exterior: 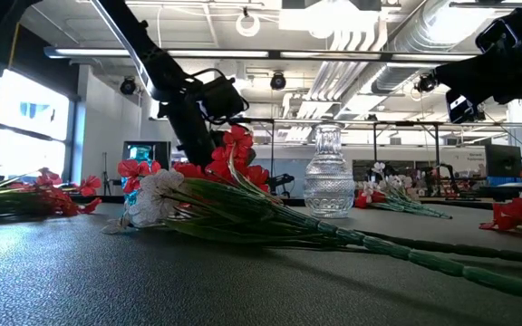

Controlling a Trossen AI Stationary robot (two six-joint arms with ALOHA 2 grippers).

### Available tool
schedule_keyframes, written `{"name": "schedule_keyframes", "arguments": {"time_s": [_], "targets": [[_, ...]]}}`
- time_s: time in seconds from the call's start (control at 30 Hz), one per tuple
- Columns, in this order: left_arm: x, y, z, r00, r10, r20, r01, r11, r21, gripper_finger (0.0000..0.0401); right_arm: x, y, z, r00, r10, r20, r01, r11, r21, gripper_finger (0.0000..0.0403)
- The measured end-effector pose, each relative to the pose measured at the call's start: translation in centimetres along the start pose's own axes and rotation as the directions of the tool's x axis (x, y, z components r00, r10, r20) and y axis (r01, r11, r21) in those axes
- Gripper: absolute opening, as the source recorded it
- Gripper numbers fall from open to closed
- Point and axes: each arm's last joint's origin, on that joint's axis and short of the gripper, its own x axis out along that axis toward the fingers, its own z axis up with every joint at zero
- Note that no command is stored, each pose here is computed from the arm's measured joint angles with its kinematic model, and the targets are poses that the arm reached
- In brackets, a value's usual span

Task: Sort flowers into vase by color
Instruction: Put the top left white flowers into the blue vase

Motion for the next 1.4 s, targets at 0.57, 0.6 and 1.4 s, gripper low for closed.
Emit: {"name": "schedule_keyframes", "arguments": {"time_s": [0.57,0.6,1.4], "targets": [[-6.9,-2.7,1.6,0.975,-0.093,0.202,0.072,0.991,0.109,0.0008,0.0,0.0,0.0,1.0,0.0,-0.001,0.0,1.0,0.0,0.0],[-7.8,-2.9,1.7,0.968,-0.111,0.223,0.085,0.989,0.124,0.0008,0.0,0.0,0.0,1.0,0.0,-0.001,0.0,1.0,0.0,0.0],[-20.0,8.5,-3.3,0.234,-0.118,0.965,-0.15,0.976,0.156,0.0003,0.0,0.0,0.0,1.0,0.0,-0.002,0.0,1.0,0.0,0.0]]}}
